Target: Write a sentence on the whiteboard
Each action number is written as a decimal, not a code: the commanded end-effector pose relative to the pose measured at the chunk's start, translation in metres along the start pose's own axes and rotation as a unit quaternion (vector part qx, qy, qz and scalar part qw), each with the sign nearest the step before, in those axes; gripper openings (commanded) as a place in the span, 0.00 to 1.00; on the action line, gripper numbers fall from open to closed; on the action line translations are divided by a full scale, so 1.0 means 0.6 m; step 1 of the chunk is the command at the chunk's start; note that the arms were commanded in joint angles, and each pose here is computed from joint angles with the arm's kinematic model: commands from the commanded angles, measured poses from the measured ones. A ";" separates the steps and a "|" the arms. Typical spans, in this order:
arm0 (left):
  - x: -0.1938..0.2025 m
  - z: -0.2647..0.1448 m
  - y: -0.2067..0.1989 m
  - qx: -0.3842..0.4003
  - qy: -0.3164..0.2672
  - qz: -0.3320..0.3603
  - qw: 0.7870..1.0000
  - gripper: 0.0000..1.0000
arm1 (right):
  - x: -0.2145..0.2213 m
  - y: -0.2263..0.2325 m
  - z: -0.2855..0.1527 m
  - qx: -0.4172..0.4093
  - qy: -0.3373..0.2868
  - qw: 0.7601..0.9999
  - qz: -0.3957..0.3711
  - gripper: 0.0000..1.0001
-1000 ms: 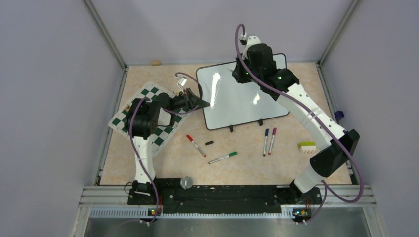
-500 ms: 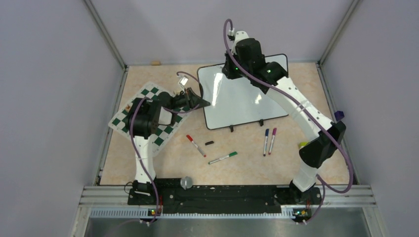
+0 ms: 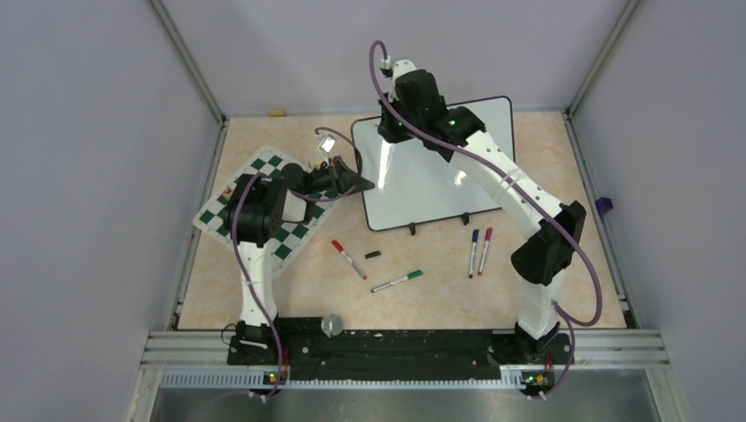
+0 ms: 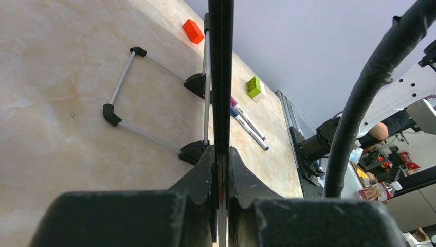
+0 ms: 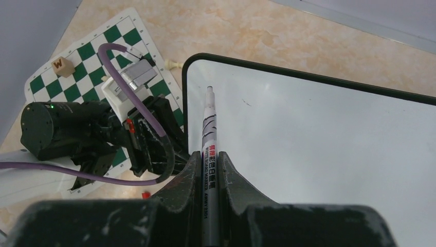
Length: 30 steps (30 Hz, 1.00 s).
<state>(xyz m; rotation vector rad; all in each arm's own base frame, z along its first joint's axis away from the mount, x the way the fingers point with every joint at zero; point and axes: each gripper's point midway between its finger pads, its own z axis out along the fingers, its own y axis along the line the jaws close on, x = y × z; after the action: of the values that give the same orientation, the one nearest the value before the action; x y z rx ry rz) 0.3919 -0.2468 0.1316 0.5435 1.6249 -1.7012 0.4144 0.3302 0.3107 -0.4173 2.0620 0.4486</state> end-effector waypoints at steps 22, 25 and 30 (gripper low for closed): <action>0.022 0.011 -0.020 0.044 0.048 0.018 0.998 0.00 | -0.021 0.014 0.037 0.018 -0.017 1.000 -0.012 0.00; 0.021 0.011 -0.021 0.044 0.048 0.018 0.998 0.00 | -0.021 0.013 0.039 0.019 -0.016 1.000 -0.012 0.00; 0.022 0.010 -0.022 0.044 0.048 0.019 0.998 0.00 | -0.018 0.015 0.044 0.017 -0.014 1.000 -0.013 0.00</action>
<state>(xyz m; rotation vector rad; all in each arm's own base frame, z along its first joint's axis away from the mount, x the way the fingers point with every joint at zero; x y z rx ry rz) 0.3928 -0.2489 0.1299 0.5649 1.6296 -1.7206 0.4307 0.3439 0.2876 -0.4156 2.0952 0.3882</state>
